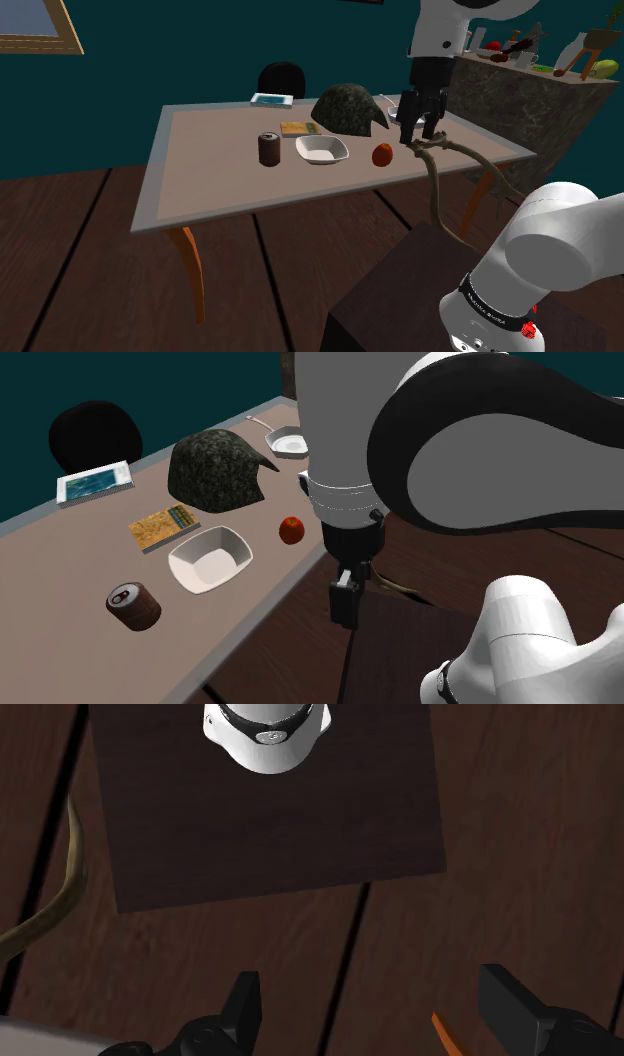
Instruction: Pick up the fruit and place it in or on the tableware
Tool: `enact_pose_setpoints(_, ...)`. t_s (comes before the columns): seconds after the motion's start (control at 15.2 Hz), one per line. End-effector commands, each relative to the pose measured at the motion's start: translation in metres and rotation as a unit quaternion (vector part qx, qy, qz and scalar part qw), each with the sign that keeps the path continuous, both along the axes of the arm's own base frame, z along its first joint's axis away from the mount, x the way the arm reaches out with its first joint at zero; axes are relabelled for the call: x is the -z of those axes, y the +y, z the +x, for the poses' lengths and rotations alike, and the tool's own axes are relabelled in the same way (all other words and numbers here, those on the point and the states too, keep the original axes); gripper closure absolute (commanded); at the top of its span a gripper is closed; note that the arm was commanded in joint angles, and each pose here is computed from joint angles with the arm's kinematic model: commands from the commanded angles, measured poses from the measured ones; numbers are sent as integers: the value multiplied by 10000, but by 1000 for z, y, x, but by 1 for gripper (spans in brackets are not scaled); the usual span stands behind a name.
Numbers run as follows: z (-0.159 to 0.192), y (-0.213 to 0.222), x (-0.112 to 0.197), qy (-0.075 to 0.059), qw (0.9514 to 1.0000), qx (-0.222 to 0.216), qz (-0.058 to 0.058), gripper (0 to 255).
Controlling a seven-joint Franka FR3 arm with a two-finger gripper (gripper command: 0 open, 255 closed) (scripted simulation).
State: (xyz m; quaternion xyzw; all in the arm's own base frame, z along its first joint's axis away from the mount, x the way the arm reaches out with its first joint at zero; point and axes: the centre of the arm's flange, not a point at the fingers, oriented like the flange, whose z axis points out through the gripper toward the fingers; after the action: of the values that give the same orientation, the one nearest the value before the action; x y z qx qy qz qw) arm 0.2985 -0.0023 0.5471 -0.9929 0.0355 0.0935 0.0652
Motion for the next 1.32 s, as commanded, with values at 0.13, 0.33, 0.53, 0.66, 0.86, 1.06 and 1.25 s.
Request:
enact_pose_setpoints(0.13,9,-19,13,-55,10000,-19,-19,0)
enact_pose_setpoints(0.33,24,-49,32,-138,9999,-47,-47,0)
enact_pose_setpoints(0.53,38,-78,50,-220,9997,-75,-75,0)
enact_pose_setpoints(0.66,49,-97,63,-275,9995,-94,-94,0)
enact_pose_setpoints(0.86,64,-126,80,-358,9992,-123,-122,0)
enact_pose_setpoints(1.06,80,-156,98,-440,9988,-151,-150,0)
enact_pose_setpoints(1.25,97,-185,115,-523,9983,-179,-179,0)
